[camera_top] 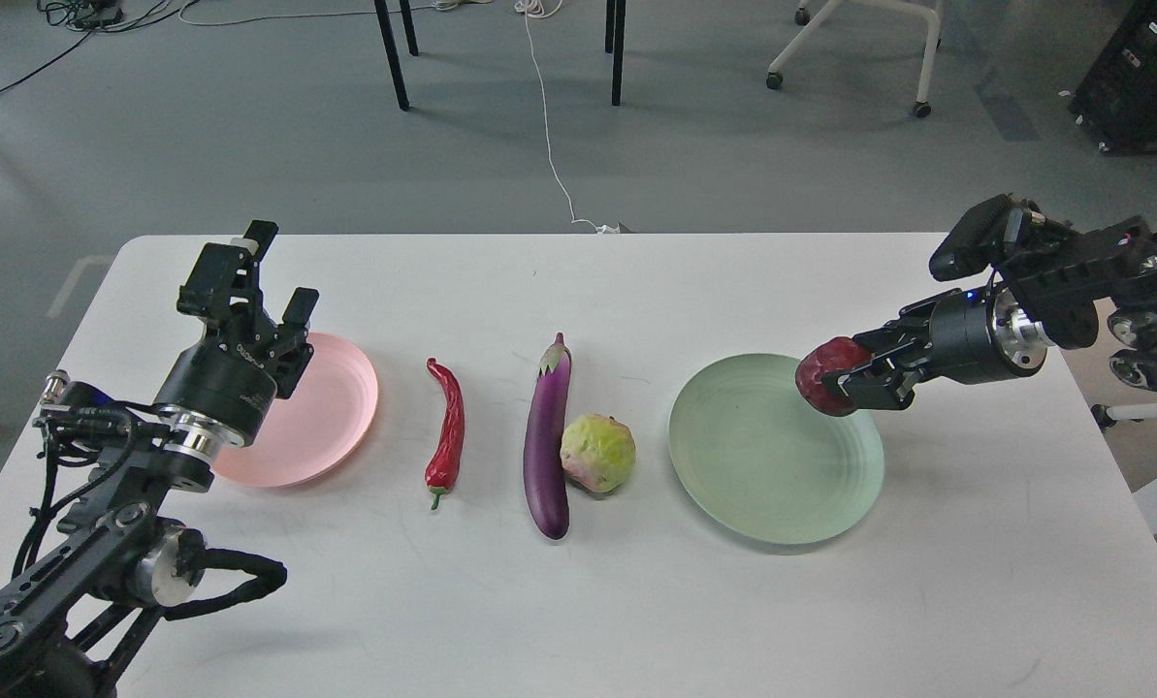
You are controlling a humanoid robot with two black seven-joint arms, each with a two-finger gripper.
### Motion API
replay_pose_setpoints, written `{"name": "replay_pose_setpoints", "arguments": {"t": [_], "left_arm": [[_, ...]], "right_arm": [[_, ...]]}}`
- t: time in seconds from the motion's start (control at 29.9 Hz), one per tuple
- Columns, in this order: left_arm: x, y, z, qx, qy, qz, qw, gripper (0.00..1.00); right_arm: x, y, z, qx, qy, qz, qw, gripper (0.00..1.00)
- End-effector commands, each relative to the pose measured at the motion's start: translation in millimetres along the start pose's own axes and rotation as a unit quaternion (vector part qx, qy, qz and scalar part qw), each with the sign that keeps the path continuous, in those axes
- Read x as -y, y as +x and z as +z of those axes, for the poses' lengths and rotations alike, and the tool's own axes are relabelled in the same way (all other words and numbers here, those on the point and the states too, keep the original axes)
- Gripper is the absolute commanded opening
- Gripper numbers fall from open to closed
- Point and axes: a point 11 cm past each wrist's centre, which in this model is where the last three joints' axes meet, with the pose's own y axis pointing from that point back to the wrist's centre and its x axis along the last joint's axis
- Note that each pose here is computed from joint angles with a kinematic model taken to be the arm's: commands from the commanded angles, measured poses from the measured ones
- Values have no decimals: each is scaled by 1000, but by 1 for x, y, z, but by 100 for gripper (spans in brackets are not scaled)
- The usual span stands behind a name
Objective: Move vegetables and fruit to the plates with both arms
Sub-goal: 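Carry the red apple onto the green plate and release it, then grasp the pale green apple with the right gripper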
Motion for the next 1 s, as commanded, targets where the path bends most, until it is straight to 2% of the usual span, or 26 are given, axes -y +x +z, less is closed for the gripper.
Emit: {"name": "replay_pose_setpoints", "arguments": {"t": [0.0, 0.03, 0.07, 0.2, 0.3, 0.47, 0.57, 0.7, 0.97], "left_arm": [[0, 0, 1, 0, -1, 0, 1000, 98], [0, 0, 1, 0, -1, 0, 1000, 98], [0, 0, 1, 0, -1, 0, 1000, 98], [0, 0, 1, 0, -2, 0, 1000, 98], [0, 0, 1, 0, -2, 0, 1000, 98], [0, 1, 1, 1, -2, 0, 1000, 98], [0, 1, 1, 3, -1, 0, 1000, 98], [-1, 3, 2, 6, -1, 1, 1000, 98], [-1, 4, 2, 7, -1, 2, 1000, 98]], "right_arm": [[7, -5, -4, 3, 7, -6, 1000, 74], [8, -6, -5, 3, 9, -7, 1000, 87], [8, -6, -5, 3, 9, -7, 1000, 94], [6, 4, -5, -2, 8, 1, 1000, 96], [2, 35, -10, -19, 10, 30, 999, 96], [28, 93, -57, -35, 60, 61, 996, 96], [52, 112, -93, -42, 98, 62, 992, 96], [81, 124, -127, -66, 126, 52, 988, 96], [124, 117, -152, -100, 135, 26, 985, 96]]}}
